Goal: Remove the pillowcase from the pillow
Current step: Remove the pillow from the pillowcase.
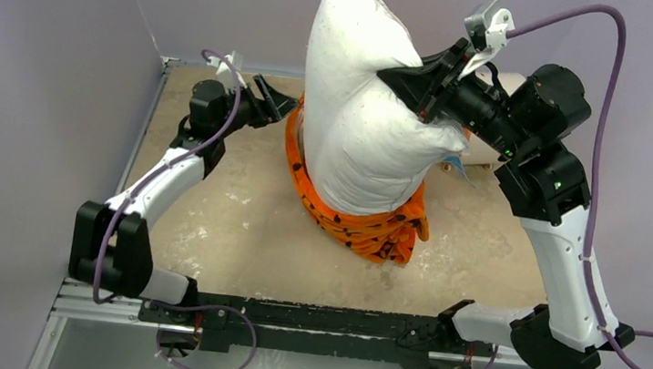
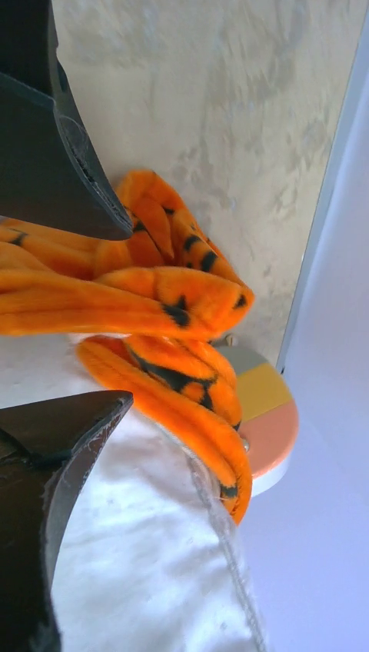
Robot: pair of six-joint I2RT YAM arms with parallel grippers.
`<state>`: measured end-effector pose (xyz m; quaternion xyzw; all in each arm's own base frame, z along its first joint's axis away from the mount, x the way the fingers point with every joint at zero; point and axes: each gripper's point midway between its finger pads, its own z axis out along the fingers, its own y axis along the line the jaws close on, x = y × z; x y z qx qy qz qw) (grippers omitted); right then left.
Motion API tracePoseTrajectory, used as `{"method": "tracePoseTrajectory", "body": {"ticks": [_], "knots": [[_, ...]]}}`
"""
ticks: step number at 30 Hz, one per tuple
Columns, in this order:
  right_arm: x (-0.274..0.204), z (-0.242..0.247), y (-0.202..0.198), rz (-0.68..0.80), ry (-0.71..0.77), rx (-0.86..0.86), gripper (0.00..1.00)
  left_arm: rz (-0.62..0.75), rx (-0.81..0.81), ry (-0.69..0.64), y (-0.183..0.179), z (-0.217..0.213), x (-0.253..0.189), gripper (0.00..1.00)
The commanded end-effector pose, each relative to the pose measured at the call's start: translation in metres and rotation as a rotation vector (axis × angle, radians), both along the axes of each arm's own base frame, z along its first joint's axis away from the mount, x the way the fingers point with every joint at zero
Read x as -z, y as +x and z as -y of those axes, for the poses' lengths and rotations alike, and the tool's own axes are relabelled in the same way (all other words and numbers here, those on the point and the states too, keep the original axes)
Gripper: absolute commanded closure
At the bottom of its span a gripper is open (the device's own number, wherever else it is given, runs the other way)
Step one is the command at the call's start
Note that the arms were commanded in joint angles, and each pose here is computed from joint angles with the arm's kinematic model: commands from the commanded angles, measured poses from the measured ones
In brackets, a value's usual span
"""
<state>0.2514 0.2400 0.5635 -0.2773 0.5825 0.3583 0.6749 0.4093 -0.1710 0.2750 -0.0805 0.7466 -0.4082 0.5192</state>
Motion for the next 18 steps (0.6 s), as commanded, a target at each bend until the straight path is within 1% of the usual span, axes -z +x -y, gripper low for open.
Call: {"method": "tracePoseTrajectory", "body": {"ticks": [1, 5, 8, 10, 11, 13, 14, 15, 18], "knots": [[-0.062, 0.008, -0.044, 0.254, 0.078, -0.122, 1.00, 0.145, 0.175, -0.071, 0.021, 0.033, -0.036, 0.29], [-0.054, 0.003, -0.046, 0.236, 0.059, -0.166, 1.00, 0.142, 0.220, -0.093, 0.048, 0.051, -0.029, 0.27], [-0.048, 0.000, -0.044, 0.222, 0.053, -0.185, 1.00, 0.128, 0.318, -0.083, 0.052, 0.085, -0.017, 0.25], [-0.046, -0.001, -0.043, 0.220, 0.052, -0.189, 1.00, 0.113, 0.364, -0.044, 0.050, 0.109, -0.006, 0.25], [-0.046, 0.000, -0.044, 0.221, 0.053, -0.190, 1.00, 0.096, 0.376, -0.005, 0.049, 0.117, 0.004, 0.38], [-0.046, 0.001, -0.043, 0.222, 0.053, -0.187, 1.00, 0.044, 0.371, 0.055, 0.047, 0.122, 0.024, 0.82], [-0.046, 0.002, -0.044, 0.222, 0.053, -0.187, 1.00, 0.037, 0.365, 0.060, 0.046, 0.121, 0.029, 0.92], [-0.045, 0.003, -0.044, 0.222, 0.053, -0.185, 1.00, 0.032, 0.352, 0.068, 0.046, 0.117, 0.031, 0.99], [-0.044, 0.005, -0.045, 0.222, 0.052, -0.178, 1.00, -0.016, 0.261, 0.147, 0.054, 0.098, 0.051, 1.00]]}}
